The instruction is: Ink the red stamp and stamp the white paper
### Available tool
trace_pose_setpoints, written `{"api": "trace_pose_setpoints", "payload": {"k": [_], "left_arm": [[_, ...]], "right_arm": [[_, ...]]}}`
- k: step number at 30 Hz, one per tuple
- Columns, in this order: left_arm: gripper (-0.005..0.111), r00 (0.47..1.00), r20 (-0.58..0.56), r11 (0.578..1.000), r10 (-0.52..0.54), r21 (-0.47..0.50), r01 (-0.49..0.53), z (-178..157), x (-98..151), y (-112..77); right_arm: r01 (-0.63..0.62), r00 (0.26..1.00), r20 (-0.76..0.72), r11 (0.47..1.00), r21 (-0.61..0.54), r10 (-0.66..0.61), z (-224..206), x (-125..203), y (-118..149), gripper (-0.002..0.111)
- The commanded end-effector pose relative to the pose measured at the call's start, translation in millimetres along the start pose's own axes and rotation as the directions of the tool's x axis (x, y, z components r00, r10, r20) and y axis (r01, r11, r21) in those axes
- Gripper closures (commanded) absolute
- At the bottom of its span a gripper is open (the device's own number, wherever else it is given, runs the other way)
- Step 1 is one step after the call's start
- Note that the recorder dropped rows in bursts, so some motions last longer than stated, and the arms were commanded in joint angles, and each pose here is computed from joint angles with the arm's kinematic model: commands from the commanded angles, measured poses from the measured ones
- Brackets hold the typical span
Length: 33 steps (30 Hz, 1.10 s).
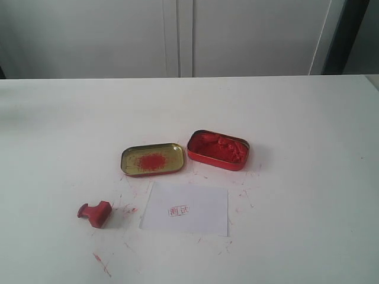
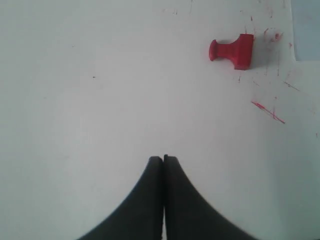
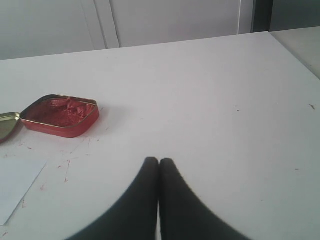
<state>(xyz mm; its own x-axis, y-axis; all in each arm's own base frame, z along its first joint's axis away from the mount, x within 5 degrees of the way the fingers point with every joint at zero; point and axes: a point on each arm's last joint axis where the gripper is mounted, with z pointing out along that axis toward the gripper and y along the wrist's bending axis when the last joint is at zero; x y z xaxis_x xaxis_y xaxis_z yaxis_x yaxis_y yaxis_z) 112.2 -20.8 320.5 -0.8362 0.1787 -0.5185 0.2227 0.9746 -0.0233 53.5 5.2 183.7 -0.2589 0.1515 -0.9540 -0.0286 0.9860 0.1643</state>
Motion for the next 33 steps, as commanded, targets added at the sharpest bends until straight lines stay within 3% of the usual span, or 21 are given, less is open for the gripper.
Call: {"api": "trace_pose_setpoints", "payload": {"k": [1,8,17,21,26,33], "left_arm": [[0.107,1.0,0.022,1.0,-0.006,0.017,0.006,-21.7,26.8,-4.9],[0.107,1.0,0.003,1.0,0.016,0.017,-0.016,-42.3,59.5,-8.8],[0.107,1.0,0.014,1.0,0.017,0.016,-0.017,-44.1,61.7,-9.1],[0.107,1.0,0.007,0.999,0.027,-0.047,-0.027,-44.2,62.2,-3.4],[0.107,1.0,0.006,0.998,0.025,-0.061,-0.024,-44.2,62.3,-2.1],[0.107,0.998,0.062,0.997,0.031,-0.077,-0.026,-52.0,71.5,-2.4]], "right_arm": [[0.0,1.0,0.008,1.0,-0.003,0.0,0.1,0.4,0.0,0.108],[0.0,1.0,0.008,1.0,-0.003,0.0,0.1,0.4,0.0,0.108],[0.0,1.0,0.008,1.0,-0.003,0.0,0.1,0.4,0.0,0.108],[0.0,1.0,0.008,1.0,-0.003,0.0,0.1,0.4,0.0,0.108],[0.0,1.0,0.008,1.0,-0.003,0.0,0.1,0.4,0.0,0.108],[0.0,1.0,0.008,1.0,-0.003,0.0,0.1,0.4,0.0,0.108]]}}
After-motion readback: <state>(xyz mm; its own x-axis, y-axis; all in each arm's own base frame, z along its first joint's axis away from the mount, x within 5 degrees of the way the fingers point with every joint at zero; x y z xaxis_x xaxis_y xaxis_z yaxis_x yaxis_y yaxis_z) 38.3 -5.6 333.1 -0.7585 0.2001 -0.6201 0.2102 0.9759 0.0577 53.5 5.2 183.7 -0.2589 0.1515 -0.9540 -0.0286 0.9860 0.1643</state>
